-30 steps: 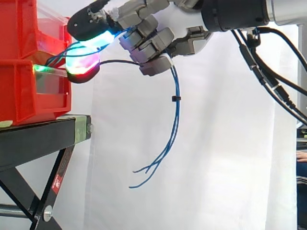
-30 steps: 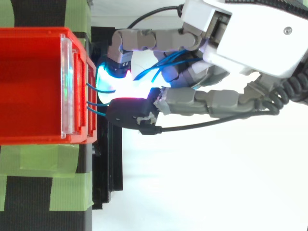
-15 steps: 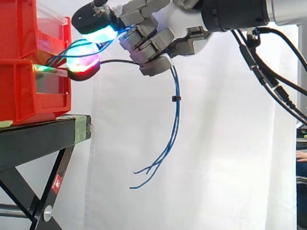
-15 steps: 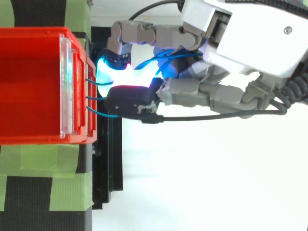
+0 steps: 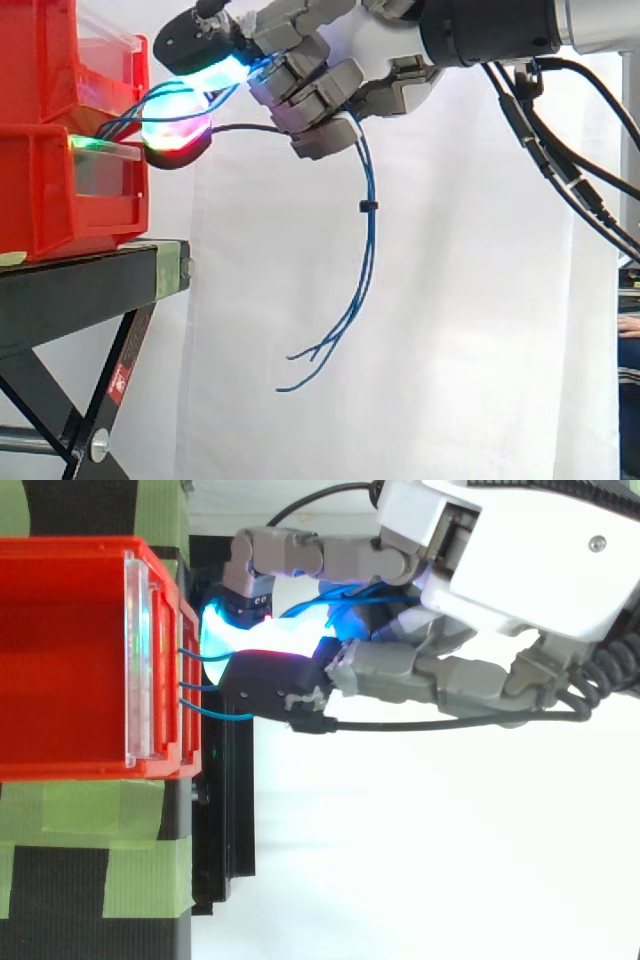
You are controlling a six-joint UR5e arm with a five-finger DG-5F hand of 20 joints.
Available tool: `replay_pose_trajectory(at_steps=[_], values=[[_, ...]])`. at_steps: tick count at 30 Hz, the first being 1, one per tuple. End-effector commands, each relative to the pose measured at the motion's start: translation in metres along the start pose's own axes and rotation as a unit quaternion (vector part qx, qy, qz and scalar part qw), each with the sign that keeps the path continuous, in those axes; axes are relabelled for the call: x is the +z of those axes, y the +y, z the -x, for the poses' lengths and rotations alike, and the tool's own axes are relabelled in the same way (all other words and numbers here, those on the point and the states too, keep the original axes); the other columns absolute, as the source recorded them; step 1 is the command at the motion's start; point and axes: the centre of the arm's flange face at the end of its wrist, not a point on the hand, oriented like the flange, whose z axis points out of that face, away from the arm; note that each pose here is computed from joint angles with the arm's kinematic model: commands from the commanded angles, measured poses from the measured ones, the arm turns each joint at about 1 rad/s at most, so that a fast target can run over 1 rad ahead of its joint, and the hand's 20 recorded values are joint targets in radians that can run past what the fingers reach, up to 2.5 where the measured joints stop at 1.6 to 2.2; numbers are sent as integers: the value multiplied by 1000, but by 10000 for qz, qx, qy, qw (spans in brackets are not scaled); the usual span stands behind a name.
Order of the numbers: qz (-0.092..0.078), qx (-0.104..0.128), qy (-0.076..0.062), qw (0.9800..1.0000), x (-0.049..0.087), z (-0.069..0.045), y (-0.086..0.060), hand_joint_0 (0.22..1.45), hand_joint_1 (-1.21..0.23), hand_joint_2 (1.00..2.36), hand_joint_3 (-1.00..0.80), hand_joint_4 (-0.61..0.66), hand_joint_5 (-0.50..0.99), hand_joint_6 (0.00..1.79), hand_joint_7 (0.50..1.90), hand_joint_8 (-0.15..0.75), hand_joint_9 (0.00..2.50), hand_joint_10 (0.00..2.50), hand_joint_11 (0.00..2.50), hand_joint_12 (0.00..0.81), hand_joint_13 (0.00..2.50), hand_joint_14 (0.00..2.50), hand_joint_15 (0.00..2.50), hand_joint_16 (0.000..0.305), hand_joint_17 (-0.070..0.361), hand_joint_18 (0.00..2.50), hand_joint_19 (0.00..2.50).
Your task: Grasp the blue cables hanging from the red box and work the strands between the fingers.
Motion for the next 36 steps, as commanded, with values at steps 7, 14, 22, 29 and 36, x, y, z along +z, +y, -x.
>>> replay_pose_trajectory(at_steps=[7,14,22,29,36], values=[[-5,16,-8,10000,0,1,-1,1223,-802,1006,62,106,227,984,1399,350,908,2500,1993,431,1023,2500,1295,63,142,1391,1652],[27,107,82,9999,0,-1,-1,872,-803,1014,-239,105,21,1438,1246,350,908,2500,1993,431,1023,2500,1295,63,142,1391,1652],[123,80,249,9996,0,-3,1,1345,-683,1007,45,291,707,4,1613,350,908,2500,1993,431,1023,2500,1295,63,142,1391,1652],[108,80,251,9996,-1,-2,0,650,-329,2072,-322,366,587,18,1125,350,908,2500,1993,431,1023,2500,1295,63,142,1391,1652],[118,68,300,9995,0,-3,-1,1310,-726,1010,193,79,678,3,1592,350,908,2500,1993,431,1023,2500,1295,63,142,1391,1652]])
